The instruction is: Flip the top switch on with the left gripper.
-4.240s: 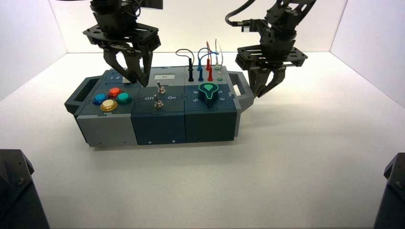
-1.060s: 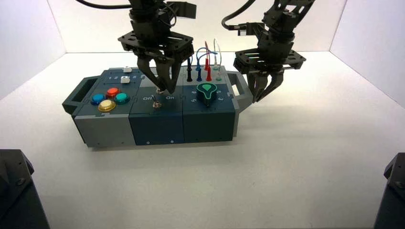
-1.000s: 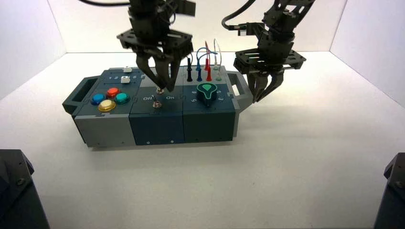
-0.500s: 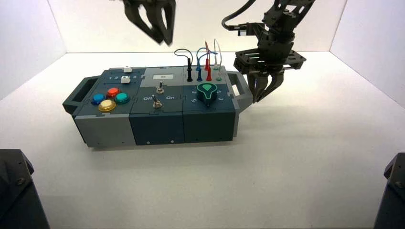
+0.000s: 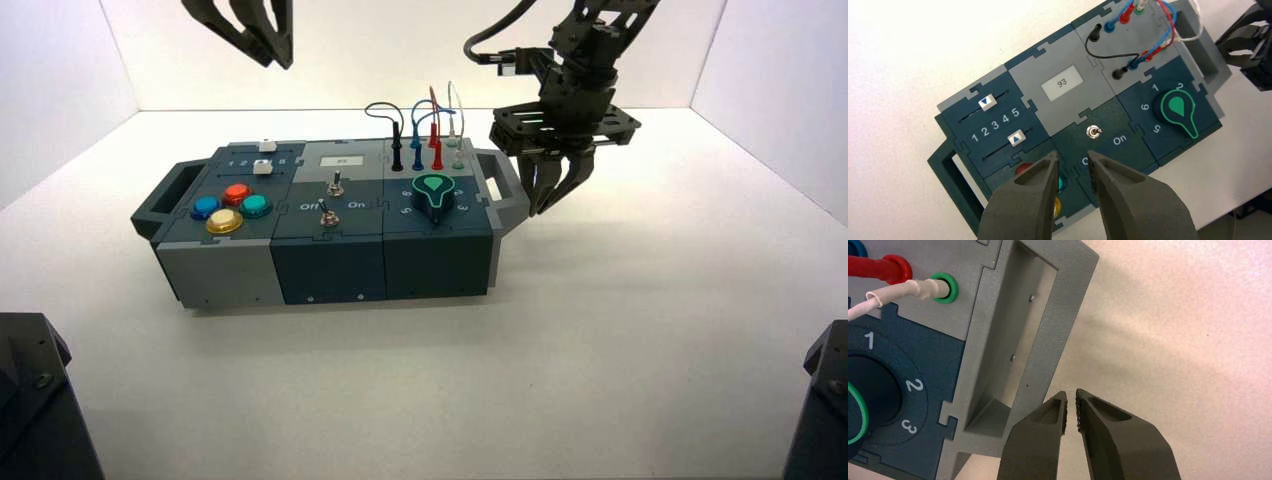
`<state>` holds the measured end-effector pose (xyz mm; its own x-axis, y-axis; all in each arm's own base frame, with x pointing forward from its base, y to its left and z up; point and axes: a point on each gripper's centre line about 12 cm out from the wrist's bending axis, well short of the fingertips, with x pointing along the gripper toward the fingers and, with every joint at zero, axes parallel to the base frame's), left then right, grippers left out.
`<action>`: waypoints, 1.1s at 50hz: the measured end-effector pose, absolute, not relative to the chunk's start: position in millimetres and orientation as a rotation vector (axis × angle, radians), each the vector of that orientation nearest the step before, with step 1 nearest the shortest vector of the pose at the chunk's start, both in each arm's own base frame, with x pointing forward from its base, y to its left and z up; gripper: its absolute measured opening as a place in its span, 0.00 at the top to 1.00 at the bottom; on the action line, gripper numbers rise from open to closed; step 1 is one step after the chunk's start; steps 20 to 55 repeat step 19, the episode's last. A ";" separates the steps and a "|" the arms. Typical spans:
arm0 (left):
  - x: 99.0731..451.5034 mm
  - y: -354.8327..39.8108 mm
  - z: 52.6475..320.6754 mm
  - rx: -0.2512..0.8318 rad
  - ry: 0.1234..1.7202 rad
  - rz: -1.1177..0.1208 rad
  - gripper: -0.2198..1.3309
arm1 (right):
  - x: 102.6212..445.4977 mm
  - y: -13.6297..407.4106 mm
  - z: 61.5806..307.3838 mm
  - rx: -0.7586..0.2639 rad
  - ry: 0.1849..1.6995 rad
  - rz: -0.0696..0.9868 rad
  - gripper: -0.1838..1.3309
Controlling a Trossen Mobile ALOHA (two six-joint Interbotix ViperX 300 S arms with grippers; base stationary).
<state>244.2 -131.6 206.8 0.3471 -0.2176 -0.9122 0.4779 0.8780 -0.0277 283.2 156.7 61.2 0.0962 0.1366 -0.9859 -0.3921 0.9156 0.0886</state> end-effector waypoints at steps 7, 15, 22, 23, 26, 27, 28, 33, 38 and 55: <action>243.1 -130.5 208.9 0.259 1.119 -0.457 0.41 | 283.1 156.6 60.8 -0.218 1.425 0.397 0.73; 243.1 -130.6 206.8 0.258 1.124 -0.457 0.41 | 282.2 156.1 55.8 -0.223 1.440 0.394 0.74; 243.5 -130.6 206.0 0.261 1.125 -0.457 0.41 | 281.6 155.7 52.8 -0.225 1.449 0.393 0.74; 243.5 -130.6 206.0 0.261 1.125 -0.457 0.41 | 281.6 155.7 52.8 -0.225 1.449 0.393 0.74; 243.5 -130.6 206.0 0.261 1.125 -0.457 0.41 | 281.6 155.7 52.8 -0.225 1.449 0.393 0.74; 243.5 -130.6 206.0 0.261 1.125 -0.457 0.41 | 281.6 155.7 52.8 -0.225 1.449 0.393 0.74; 243.5 -130.6 206.0 0.261 1.125 -0.457 0.41 | 281.6 155.7 52.8 -0.225 1.449 0.393 0.74; 243.5 -130.6 206.0 0.261 1.125 -0.457 0.41 | 281.6 155.7 52.8 -0.225 1.449 0.393 0.74; 243.5 -130.6 206.0 0.261 1.125 -0.457 0.41 | 281.6 155.7 52.8 -0.225 1.449 0.393 0.74; 243.5 -130.6 206.0 0.261 1.125 -0.457 0.41 | 281.6 155.7 52.8 -0.225 1.449 0.393 0.74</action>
